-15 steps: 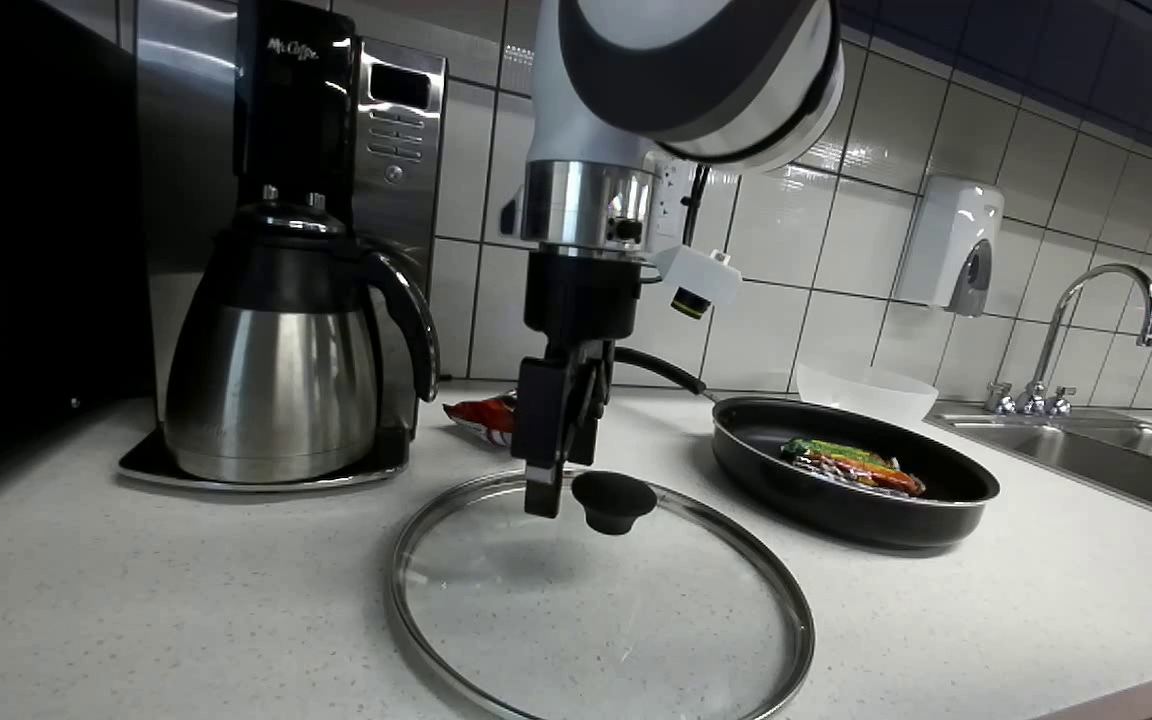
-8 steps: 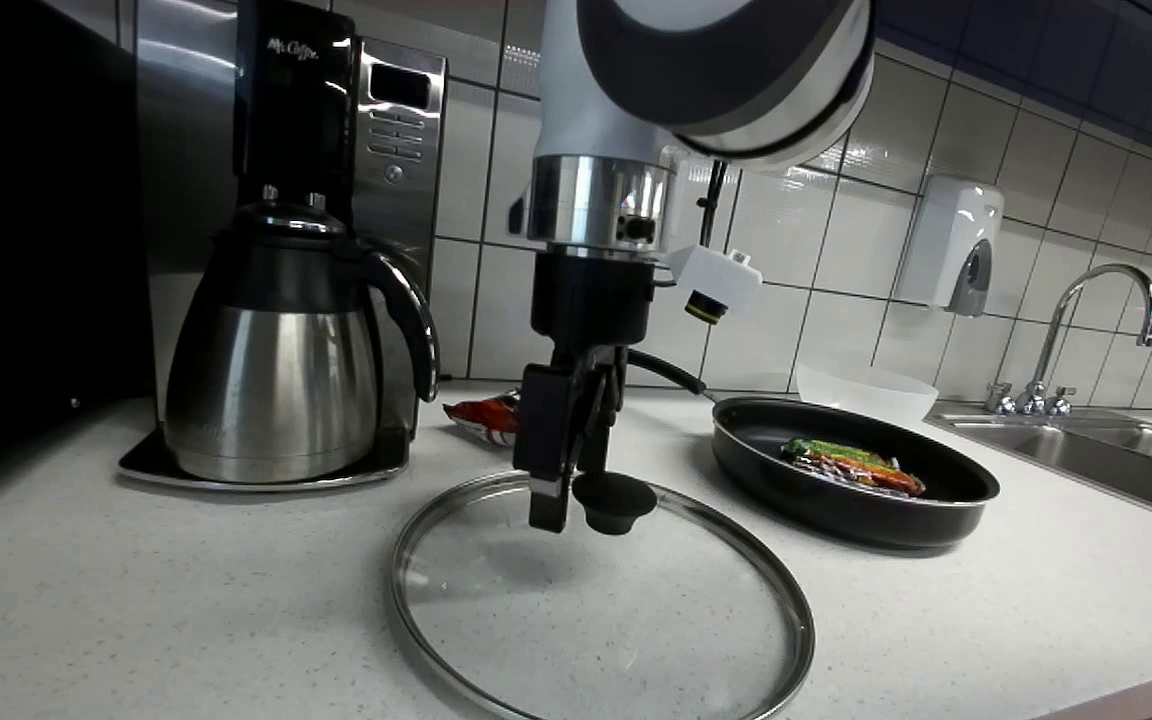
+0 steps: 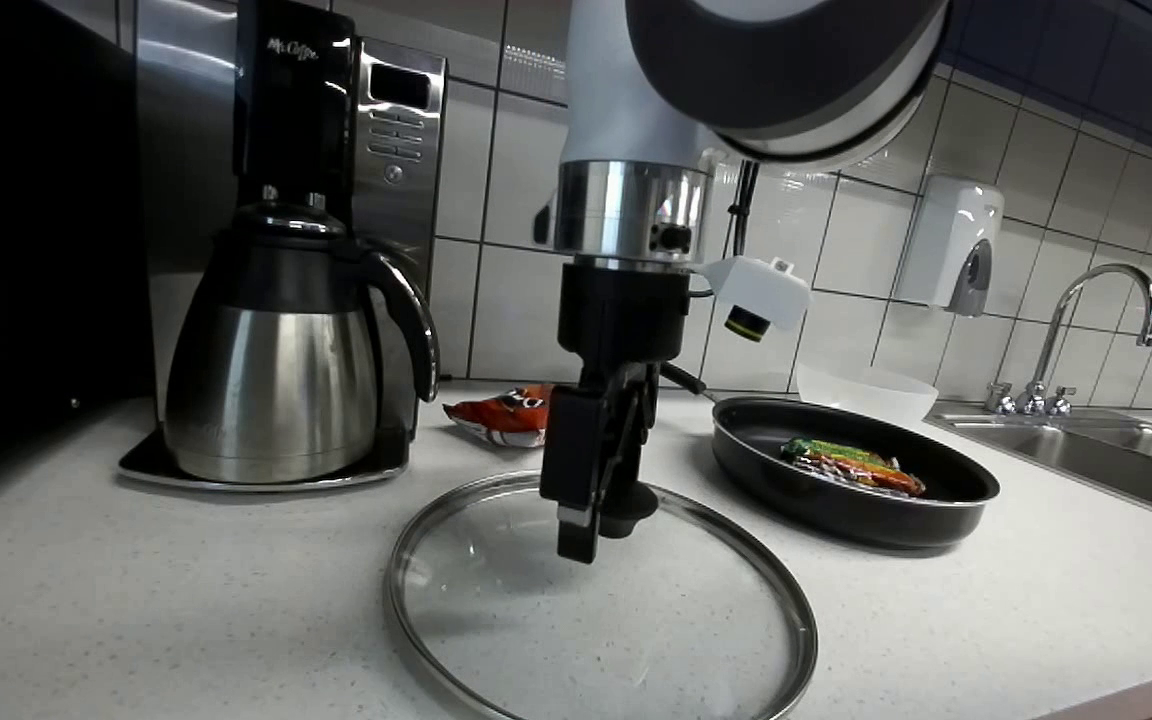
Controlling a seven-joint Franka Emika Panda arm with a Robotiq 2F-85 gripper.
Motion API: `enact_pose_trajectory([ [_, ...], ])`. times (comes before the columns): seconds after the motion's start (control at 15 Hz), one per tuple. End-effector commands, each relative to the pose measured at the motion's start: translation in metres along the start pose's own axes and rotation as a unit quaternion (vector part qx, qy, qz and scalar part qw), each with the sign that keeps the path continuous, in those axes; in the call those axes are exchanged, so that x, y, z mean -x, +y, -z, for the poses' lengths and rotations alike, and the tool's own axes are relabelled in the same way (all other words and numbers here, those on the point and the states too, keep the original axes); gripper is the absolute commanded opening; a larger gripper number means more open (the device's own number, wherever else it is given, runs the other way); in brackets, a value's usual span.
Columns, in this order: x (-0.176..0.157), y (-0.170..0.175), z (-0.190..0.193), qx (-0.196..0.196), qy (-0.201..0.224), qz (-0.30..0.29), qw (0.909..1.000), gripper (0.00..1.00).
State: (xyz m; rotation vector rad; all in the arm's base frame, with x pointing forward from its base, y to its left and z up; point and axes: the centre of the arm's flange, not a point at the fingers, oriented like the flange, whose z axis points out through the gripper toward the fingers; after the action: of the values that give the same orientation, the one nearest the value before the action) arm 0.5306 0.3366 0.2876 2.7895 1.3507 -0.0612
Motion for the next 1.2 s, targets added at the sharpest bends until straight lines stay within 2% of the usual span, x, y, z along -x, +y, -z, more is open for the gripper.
enact_pose_trajectory([
  [0.0,0.026,-0.008,0.006,0.009,0.004,-0.017,0.9998,1.0],
  [1.13,0.025,0.01,0.005,0.019,0.017,-0.019,0.9995,1.0],
])
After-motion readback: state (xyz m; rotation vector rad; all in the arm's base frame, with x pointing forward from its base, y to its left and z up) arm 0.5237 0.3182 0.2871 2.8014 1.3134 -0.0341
